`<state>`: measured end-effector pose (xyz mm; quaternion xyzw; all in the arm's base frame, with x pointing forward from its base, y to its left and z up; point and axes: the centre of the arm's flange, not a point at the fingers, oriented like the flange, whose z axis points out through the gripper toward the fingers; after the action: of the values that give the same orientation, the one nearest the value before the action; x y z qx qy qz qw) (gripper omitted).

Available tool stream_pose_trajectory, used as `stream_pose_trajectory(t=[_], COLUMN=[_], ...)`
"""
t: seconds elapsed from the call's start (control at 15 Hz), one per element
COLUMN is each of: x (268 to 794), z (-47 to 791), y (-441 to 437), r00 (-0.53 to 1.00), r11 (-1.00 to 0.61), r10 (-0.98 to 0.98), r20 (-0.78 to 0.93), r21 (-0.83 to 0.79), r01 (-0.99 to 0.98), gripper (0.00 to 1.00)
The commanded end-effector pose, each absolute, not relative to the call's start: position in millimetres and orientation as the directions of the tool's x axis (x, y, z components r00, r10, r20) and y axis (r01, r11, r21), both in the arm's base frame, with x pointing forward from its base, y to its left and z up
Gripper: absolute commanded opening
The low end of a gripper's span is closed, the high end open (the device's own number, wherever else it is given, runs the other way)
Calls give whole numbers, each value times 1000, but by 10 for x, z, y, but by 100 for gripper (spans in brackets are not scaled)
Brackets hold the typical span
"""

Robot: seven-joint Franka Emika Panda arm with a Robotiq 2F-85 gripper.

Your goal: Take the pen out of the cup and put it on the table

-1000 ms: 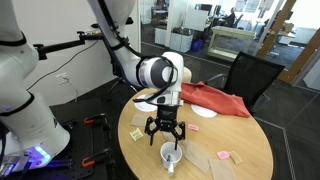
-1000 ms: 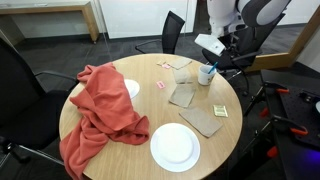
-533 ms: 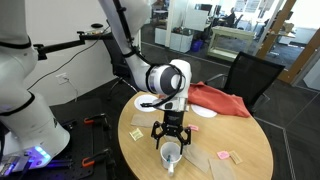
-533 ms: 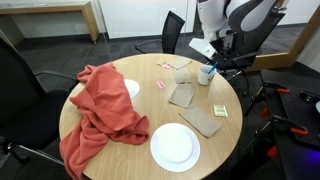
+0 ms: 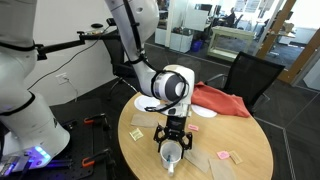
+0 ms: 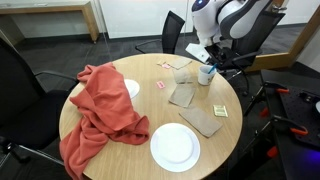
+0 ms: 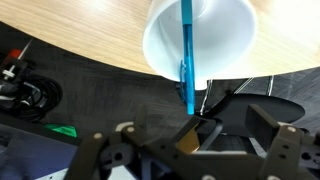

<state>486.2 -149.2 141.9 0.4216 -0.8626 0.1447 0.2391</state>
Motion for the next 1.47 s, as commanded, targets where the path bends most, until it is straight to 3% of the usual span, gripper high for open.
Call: stream_pose_trajectory(t=[0.0, 1.0, 1.07, 1.13, 1.4], x=[4952, 4998, 4989, 4954, 4935], z=[1318, 1151, 1141, 1130, 1115], y=[-1555, -1714, -1711, -1712, -1710], r00=[-532, -552, -552, -552, -548], r11=[618, 665, 667, 667, 667], r10=[-651, -620, -618, -616, -610], r20=[542, 557, 559, 562, 572], r21=[-29, 1, 1, 0, -2], r01=[-786, -747, -745, -745, -745], gripper=[100, 100, 93, 74, 43])
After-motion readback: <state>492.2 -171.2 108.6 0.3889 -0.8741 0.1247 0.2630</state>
